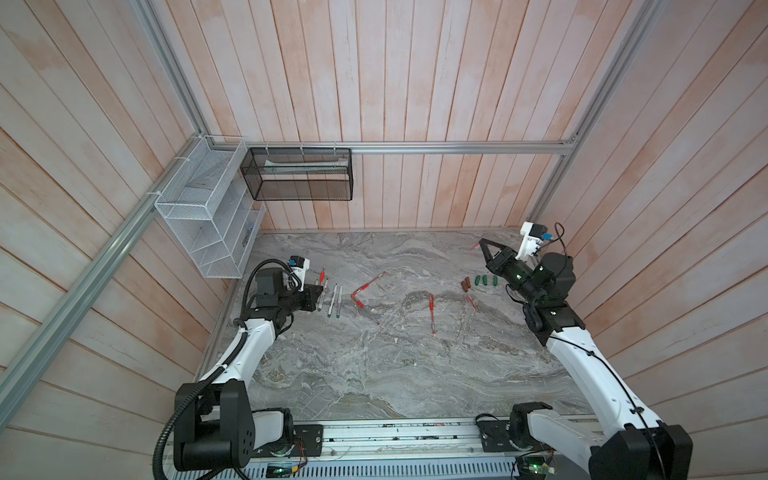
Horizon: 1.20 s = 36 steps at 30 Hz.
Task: Open the pen caps
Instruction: 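Lower the uncapped pen beside the other gel pen while right carries cap to caps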
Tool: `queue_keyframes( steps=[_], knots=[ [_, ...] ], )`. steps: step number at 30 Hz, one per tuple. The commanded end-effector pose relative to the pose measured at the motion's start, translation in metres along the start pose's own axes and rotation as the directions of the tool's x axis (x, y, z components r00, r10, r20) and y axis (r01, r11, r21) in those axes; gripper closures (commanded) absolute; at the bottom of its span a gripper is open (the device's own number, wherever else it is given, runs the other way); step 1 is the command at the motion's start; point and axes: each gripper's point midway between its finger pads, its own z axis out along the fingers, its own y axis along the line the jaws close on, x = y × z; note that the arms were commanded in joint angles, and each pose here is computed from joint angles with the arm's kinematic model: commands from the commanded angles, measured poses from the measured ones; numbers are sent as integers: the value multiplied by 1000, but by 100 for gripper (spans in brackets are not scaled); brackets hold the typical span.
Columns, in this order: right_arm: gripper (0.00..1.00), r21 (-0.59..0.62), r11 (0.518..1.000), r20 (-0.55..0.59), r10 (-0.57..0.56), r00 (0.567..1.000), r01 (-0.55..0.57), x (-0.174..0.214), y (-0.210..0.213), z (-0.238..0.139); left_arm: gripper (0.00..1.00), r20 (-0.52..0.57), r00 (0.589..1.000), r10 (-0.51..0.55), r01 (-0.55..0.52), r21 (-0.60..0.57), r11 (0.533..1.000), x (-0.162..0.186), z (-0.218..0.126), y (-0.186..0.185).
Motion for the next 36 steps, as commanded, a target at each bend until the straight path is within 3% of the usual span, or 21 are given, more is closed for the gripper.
queue_keyframes(
  steps=[1, 13, 22, 27, 36],
  knots=[
    [100, 92, 994, -47, -49, 998, 53, 12, -22, -11, 100, -35, 998, 56, -61, -173, 983, -2, -3, 40],
    [100, 176, 975, -107, -115, 988, 132, 33, -45, -38, 100, -143, 990, -5, -57, -429, 902, 15, 1, 117],
    [100, 198, 969, -141, -123, 982, 150, 49, -63, -48, 100, -242, 966, -91, -39, -485, 874, 40, 15, 154],
    [100, 216, 965, -158, -119, 980, 152, 51, -73, -51, 100, -317, 946, -73, -111, -524, 844, 50, 19, 172],
    [100, 196, 971, -147, -109, 983, 137, 50, -77, -52, 100, -391, 917, -85, -150, -533, 833, 69, 32, 187]
  ],
)
